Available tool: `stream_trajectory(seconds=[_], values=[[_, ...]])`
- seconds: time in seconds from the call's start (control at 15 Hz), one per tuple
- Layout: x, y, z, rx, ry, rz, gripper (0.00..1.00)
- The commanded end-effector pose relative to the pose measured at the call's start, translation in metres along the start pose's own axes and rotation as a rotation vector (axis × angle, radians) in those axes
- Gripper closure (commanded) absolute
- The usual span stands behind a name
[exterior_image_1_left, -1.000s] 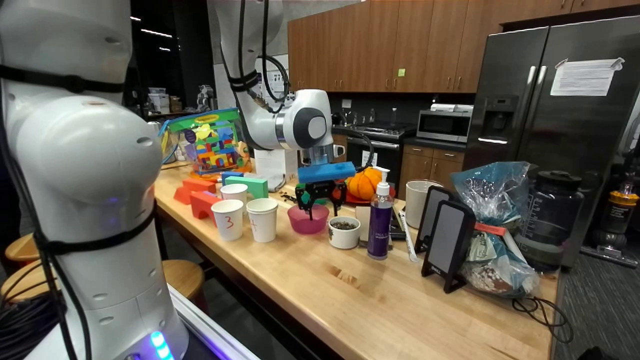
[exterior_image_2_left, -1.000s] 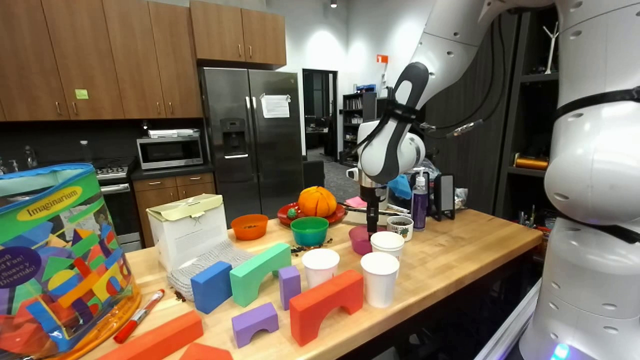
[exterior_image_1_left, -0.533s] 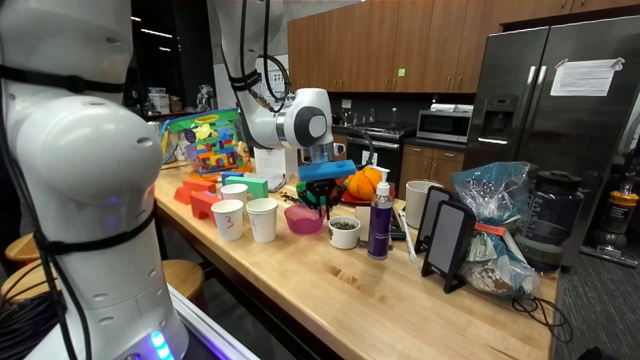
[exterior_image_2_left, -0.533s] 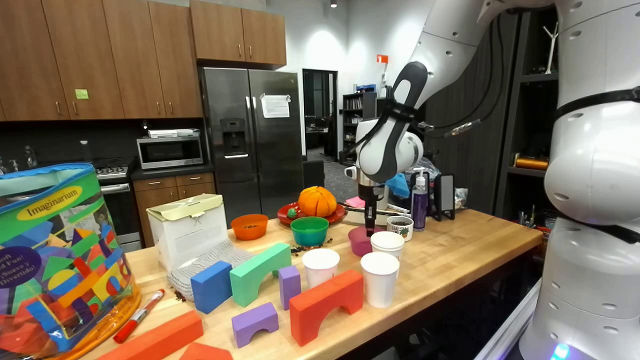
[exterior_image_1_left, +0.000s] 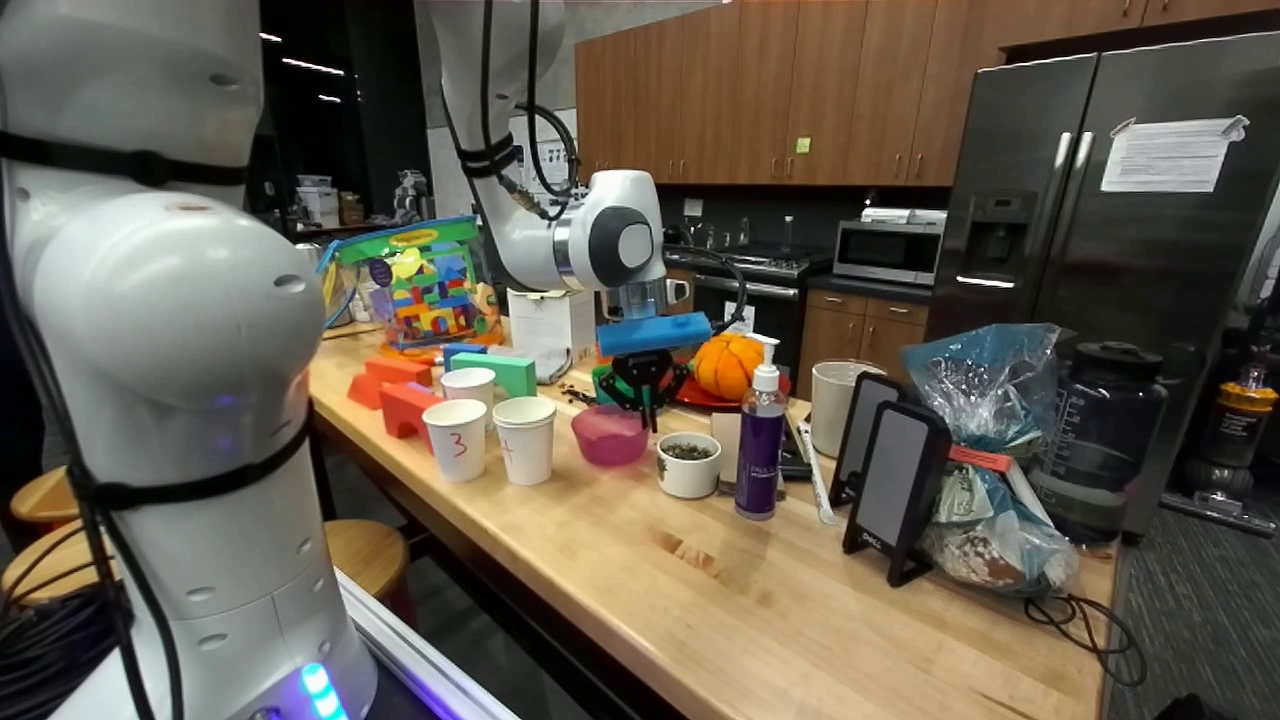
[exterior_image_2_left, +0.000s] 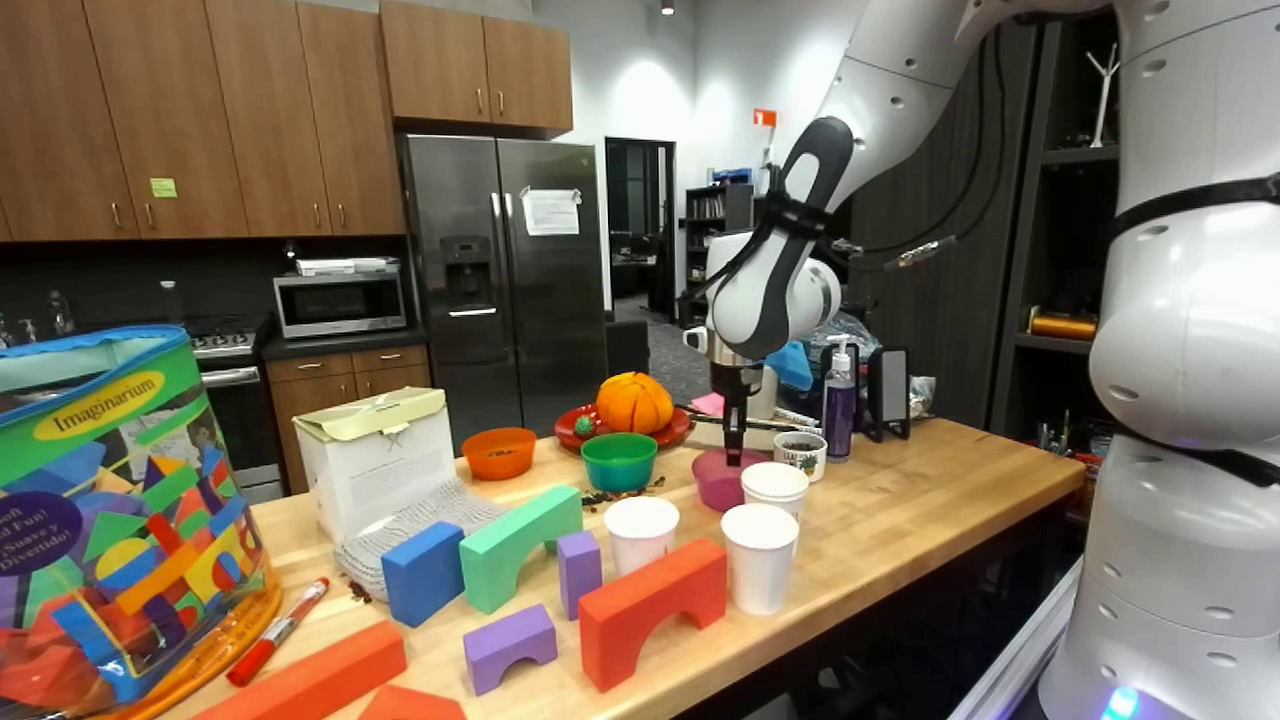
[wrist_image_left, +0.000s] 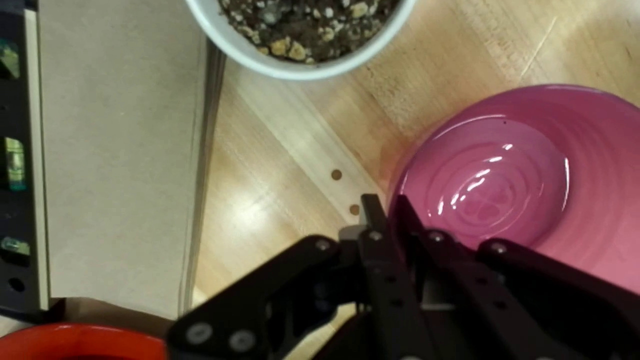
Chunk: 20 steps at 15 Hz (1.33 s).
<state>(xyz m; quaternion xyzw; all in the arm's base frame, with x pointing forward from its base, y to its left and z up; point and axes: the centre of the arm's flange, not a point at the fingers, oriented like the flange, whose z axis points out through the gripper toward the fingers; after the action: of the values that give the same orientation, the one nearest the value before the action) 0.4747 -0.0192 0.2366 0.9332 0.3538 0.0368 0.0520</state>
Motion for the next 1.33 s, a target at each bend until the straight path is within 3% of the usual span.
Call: stream_trajectory(seconds=[0.0, 0.67, 1.0, 1.27], values=[[0.003, -0.006, -0.013, -0.019, -0.008, -0.022, 0.98], [0.043, -0.037, -0.068, -0.082, -0.125, -0.093, 0.99], [0.061, -0.041, -0.097, -0.077, -0.091, -0.099, 0.99], [0.073, -0.032, -0.107, -0.019, -0.025, -0.045, 0.99]])
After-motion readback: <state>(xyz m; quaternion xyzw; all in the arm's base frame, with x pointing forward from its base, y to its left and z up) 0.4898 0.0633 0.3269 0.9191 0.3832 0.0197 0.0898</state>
